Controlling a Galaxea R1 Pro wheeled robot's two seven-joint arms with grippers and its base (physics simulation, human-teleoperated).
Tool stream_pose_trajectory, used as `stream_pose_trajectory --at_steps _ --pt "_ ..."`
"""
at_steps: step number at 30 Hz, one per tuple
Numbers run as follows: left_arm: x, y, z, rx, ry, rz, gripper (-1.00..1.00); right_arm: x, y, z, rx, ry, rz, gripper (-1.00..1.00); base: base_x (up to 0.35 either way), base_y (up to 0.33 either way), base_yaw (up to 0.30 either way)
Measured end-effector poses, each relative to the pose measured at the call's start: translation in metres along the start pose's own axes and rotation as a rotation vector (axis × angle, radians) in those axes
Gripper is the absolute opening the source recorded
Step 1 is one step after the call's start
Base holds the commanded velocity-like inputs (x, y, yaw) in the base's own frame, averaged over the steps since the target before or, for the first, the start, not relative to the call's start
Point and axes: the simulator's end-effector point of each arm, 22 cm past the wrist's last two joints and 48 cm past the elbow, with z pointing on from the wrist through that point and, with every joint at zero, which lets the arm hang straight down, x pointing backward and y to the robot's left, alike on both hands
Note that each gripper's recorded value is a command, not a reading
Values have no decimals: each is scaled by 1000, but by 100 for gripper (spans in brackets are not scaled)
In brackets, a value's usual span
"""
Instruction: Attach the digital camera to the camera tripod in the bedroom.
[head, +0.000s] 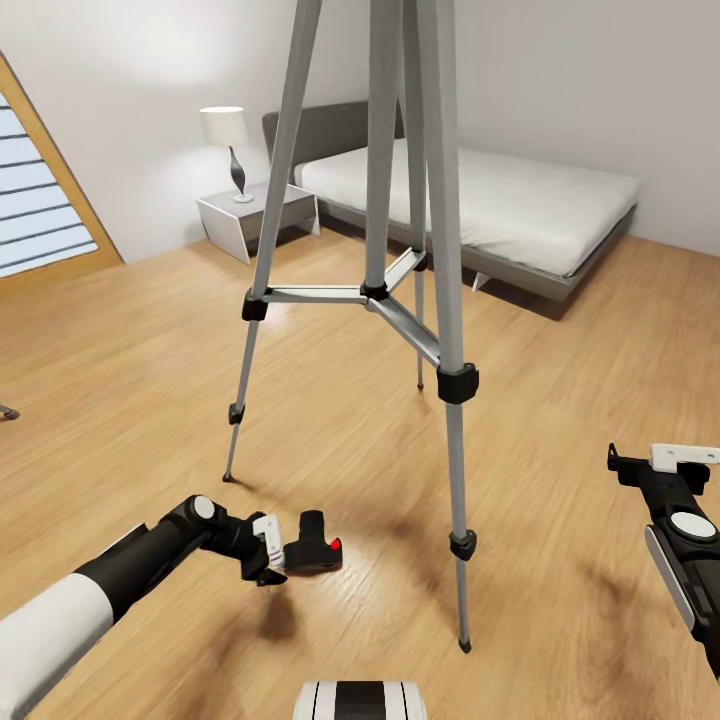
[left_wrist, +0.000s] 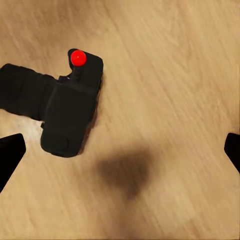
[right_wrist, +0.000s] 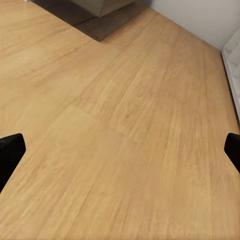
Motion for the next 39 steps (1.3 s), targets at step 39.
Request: stream_pose_trajectory --at_steps 39 --pt "25 -28 16 180 33 214 100 0 -12 1 24 2 14 100 0 0 0"
